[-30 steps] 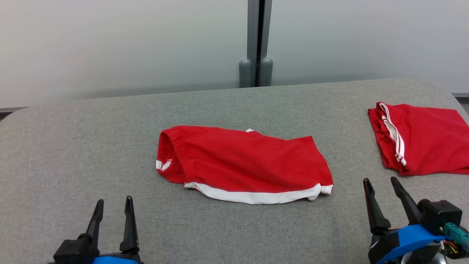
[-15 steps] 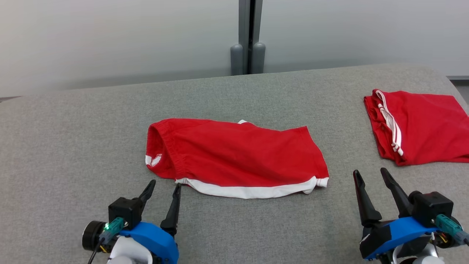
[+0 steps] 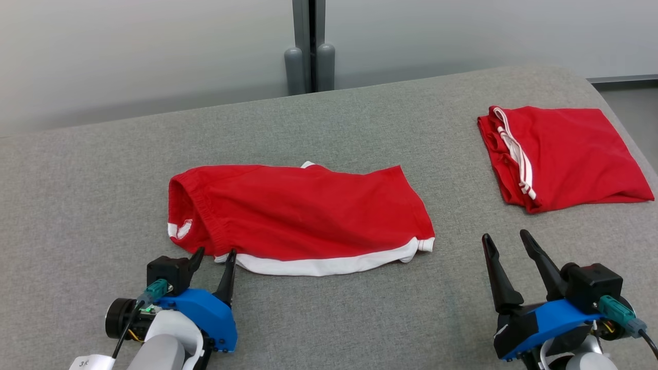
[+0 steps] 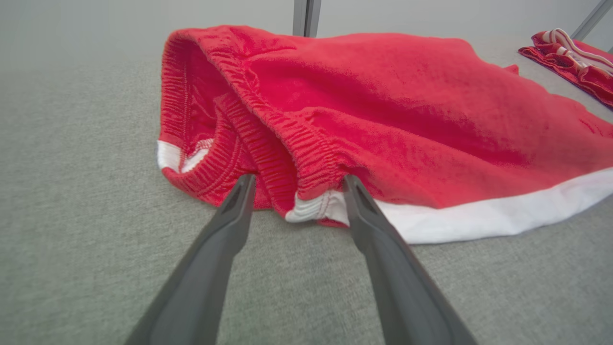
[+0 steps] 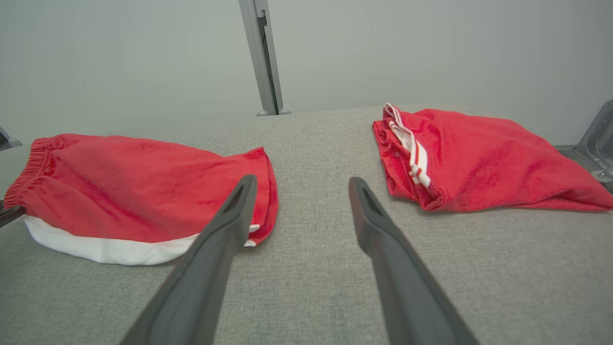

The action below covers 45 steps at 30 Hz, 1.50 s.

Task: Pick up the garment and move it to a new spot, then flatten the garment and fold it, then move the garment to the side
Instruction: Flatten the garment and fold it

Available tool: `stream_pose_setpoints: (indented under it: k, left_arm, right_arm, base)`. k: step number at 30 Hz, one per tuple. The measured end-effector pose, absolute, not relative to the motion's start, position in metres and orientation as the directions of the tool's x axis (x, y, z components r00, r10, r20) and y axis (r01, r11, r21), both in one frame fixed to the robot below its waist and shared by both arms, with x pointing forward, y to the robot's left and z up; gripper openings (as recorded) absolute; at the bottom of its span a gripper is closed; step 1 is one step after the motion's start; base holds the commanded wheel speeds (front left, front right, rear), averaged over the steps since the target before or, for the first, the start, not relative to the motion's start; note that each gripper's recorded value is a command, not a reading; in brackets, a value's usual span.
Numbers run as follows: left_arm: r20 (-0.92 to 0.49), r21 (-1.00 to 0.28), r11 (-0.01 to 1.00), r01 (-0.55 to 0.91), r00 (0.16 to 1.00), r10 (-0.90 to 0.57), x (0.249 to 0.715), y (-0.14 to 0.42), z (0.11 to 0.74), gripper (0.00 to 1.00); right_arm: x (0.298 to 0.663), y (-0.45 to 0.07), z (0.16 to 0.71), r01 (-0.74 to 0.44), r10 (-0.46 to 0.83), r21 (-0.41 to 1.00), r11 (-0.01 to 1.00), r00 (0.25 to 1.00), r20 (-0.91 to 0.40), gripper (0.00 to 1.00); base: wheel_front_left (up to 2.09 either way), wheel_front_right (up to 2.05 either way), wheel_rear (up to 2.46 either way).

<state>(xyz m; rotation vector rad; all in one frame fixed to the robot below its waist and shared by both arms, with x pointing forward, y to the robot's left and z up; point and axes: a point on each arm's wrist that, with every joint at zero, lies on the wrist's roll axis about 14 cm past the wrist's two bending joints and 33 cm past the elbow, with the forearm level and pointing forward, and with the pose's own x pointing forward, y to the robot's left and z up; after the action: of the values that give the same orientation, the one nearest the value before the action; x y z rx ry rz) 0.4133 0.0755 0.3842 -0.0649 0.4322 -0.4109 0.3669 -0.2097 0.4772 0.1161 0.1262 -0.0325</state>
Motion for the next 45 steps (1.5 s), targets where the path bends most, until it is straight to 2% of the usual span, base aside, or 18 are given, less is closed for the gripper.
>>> stream_pose_setpoints:
  k: [1, 3, 6, 7, 8, 13, 18, 26, 33, 40, 45]
  left_arm:
    - [-0.400, -0.149, 0.917, 0.371, 0.825, -0.399, 0.414, 0.075, 0.382, 0.69]
    - [-0.412, -0.155, 0.918, 0.366, 0.820, -0.397, 0.414, 0.075, 0.378, 0.50]
    - [-0.418, -0.171, 0.917, 0.361, 0.816, -0.400, 0.415, 0.072, 0.374, 0.37]
    - [-0.417, -0.178, 0.917, 0.358, 0.816, -0.400, 0.416, 0.071, 0.374, 0.14]
    - [-0.420, -0.179, 0.916, 0.360, 0.814, -0.402, 0.416, 0.070, 0.373, 0.00]
    - [-0.407, -0.208, 0.919, 0.335, 0.825, -0.393, 0.422, 0.072, 0.373, 0.00]
    - [-0.398, -0.223, 0.935, 0.276, 0.850, -0.346, 0.420, 0.085, 0.368, 0.00]
    - [-0.401, -0.234, 0.943, 0.234, 0.861, -0.313, 0.413, 0.096, 0.364, 0.00]
    - [-0.392, -0.242, 0.941, 0.237, 0.863, -0.318, 0.413, 0.095, 0.364, 0.00]
    - [-0.370, -0.244, 0.934, 0.262, 0.865, -0.339, 0.415, 0.088, 0.372, 0.00]
    - [-0.360, -0.246, 0.932, 0.267, 0.867, -0.344, 0.416, 0.087, 0.375, 0.00]
  right_arm:
    - [0.367, -0.210, 0.477, 0.041, -0.026, 0.114, 0.993, 0.991, -0.128, 1.00]
    - [0.367, -0.211, 0.477, 0.043, -0.028, 0.115, 0.992, 0.991, -0.129, 1.00]
    - [0.368, -0.211, 0.476, 0.044, -0.028, 0.116, 0.992, 0.991, -0.132, 1.00]
    - [0.368, -0.211, 0.476, 0.044, -0.028, 0.116, 0.992, 0.991, -0.132, 1.00]
    - [0.369, -0.211, 0.475, 0.043, -0.028, 0.116, 0.992, 0.991, -0.134, 1.00]
    - [0.372, -0.198, 0.467, 0.011, 0.011, 0.130, 0.991, 0.985, -0.171, 1.00]
    - [0.376, -0.177, 0.446, -0.041, 0.080, 0.147, 0.988, 0.960, -0.268, 1.00]
    - [0.392, -0.145, 0.425, -0.150, 0.179, 0.108, 0.983, 0.917, -0.357, 1.00]
    - [0.409, -0.147, 0.423, -0.117, 0.184, 0.190, 0.975, 0.904, -0.387, 1.00]
    - [0.418, -0.139, 0.416, -0.145, 0.227, 0.188, 0.971, 0.803, -0.551, 1.00]
    - [0.420, -0.135, 0.415, -0.171, 0.240, 0.170, 0.970, 0.747, -0.620, 1.00]
  base:
    - [0.00, 0.00, 0.00]
    - [0.00, 0.00, 0.00]
    - [0.00, 0.00, 0.00]
    - [0.00, 0.00, 0.00]
    - [0.00, 0.00, 0.00]
    - [0.00, 0.00, 0.00]
    - [0.00, 0.00, 0.00]
    - [0.00, 0.00, 0.00]
    - [0.00, 0.00, 0.00]
    - [0.00, 0.00, 0.00]
    - [0.00, 0.00, 0.00]
